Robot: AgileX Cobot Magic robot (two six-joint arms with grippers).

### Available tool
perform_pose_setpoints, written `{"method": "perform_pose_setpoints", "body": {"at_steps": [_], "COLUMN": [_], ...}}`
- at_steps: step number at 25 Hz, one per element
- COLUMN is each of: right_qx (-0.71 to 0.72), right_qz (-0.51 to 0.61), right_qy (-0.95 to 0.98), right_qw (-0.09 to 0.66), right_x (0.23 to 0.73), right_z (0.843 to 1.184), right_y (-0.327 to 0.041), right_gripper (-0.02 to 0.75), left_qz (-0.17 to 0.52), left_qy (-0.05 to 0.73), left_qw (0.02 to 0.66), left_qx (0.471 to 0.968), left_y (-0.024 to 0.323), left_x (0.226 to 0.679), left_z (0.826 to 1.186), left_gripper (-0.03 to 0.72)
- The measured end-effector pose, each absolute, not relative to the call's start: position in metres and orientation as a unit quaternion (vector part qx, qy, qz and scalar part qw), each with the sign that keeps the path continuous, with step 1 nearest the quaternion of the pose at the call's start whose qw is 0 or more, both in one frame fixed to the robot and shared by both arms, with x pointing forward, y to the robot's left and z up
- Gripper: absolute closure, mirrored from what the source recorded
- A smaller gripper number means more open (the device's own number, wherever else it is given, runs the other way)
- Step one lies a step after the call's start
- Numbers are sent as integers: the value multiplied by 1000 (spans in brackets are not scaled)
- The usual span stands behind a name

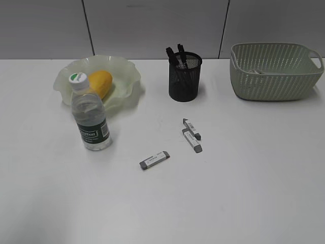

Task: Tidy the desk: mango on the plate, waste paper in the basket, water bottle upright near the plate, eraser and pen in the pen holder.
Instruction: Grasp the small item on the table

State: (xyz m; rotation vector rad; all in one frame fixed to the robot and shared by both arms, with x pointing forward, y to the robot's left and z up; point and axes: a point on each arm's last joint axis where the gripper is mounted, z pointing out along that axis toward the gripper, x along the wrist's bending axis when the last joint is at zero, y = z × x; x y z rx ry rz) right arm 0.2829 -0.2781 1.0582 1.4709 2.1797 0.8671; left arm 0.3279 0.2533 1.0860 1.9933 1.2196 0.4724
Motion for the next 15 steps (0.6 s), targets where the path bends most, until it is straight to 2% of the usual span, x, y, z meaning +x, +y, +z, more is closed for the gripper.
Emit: {"method": "perform_pose_setpoints", "body": {"at_steps": [6, 11, 15], "right_qx": [486, 473, 474], "right_qz": [427, 461, 460], "right_qy": [719, 699, 700], "right_qw": [254, 274, 273], "right_x": [245, 232, 233], "right_z": [1058, 1058, 1056], "right_y": [-297, -302, -302], "right_gripper": [335, 335, 335], "left_qz": [133, 114, 105], "left_qy": [438, 366, 342], "left_qw": [322, 263, 204], "left_qx": [829, 885, 911], "left_y": [202, 114, 53], "left_x": [398, 436, 464], "left_z": [1080, 1050, 1009], "left_gripper": [356, 354, 255]}}
